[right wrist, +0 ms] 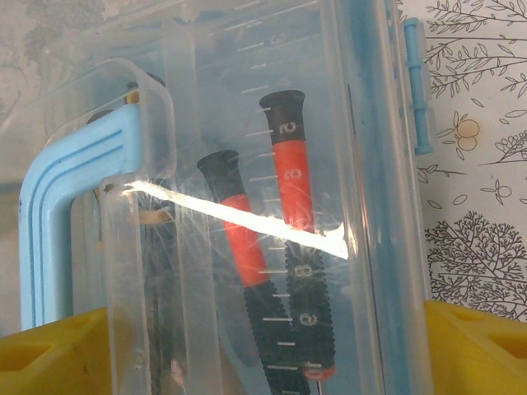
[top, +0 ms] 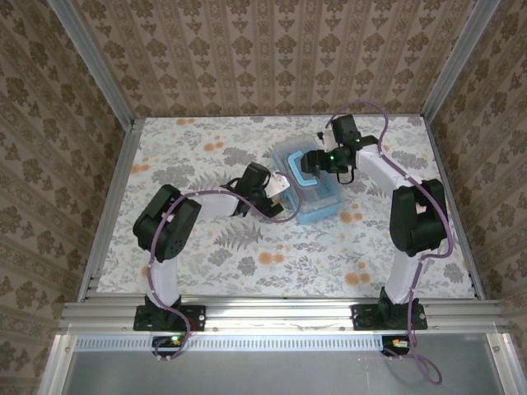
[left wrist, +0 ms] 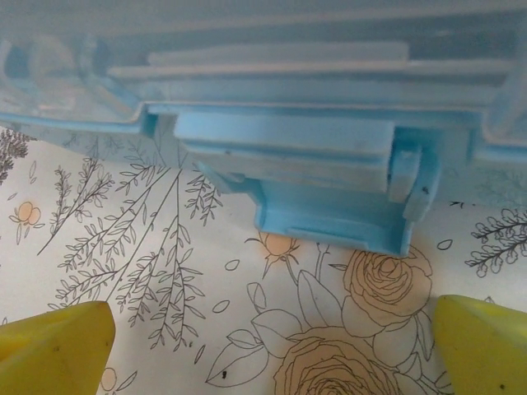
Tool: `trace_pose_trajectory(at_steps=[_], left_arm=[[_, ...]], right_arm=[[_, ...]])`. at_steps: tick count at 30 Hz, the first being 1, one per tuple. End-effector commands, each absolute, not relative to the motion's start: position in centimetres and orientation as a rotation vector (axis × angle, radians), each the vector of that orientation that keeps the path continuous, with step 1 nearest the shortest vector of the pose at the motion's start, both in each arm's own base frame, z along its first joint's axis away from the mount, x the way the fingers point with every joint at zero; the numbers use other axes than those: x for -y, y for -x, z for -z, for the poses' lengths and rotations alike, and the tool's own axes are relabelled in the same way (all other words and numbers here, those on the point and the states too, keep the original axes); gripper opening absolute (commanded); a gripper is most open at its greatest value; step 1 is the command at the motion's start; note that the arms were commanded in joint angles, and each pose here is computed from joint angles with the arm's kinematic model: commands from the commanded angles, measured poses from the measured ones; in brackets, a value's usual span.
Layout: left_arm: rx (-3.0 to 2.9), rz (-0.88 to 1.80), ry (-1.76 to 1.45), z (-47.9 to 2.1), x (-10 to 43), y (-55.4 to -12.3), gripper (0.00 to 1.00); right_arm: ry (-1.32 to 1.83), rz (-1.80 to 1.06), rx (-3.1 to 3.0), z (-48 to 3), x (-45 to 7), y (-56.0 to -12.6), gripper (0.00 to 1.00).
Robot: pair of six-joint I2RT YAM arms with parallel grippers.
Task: Pack the tool kit
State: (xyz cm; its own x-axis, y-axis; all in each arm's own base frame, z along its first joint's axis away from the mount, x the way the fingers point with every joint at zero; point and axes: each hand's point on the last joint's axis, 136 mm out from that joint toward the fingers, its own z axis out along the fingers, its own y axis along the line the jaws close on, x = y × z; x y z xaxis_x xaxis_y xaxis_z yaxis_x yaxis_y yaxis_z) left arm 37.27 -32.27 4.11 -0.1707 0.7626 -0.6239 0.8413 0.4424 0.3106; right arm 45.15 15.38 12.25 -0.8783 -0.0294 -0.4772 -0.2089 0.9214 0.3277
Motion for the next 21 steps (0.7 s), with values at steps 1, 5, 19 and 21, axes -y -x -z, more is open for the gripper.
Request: trace_pose_trajectory(at_steps=[1,5,19,21], left_arm=[[-1.865,0.197,-1.368,-5.6,35.7,-36.5,1.0],[-1.857,0.22,-1.314,-5.6,35.7,-35.3,1.0],[-1.802,0.215,-0.968,-6.8,33.8,-36.4,1.0],[-1.799,0.149,-0.965,-7.0,33.3,-37.0,1.0]], right_arm=[[0.281,-0.756,-2.697,-10.7,-19.9,-42.0,0.86],[0.317,-0.777,-2.727,-9.6,-20.8,-40.5,0.83],[0.363,-0.796,-2.807,-6.5,-22.4,-36.3,0.81],[0.362,-0.793,-2.806,-6.5,-22.4,-36.3,0.81]])
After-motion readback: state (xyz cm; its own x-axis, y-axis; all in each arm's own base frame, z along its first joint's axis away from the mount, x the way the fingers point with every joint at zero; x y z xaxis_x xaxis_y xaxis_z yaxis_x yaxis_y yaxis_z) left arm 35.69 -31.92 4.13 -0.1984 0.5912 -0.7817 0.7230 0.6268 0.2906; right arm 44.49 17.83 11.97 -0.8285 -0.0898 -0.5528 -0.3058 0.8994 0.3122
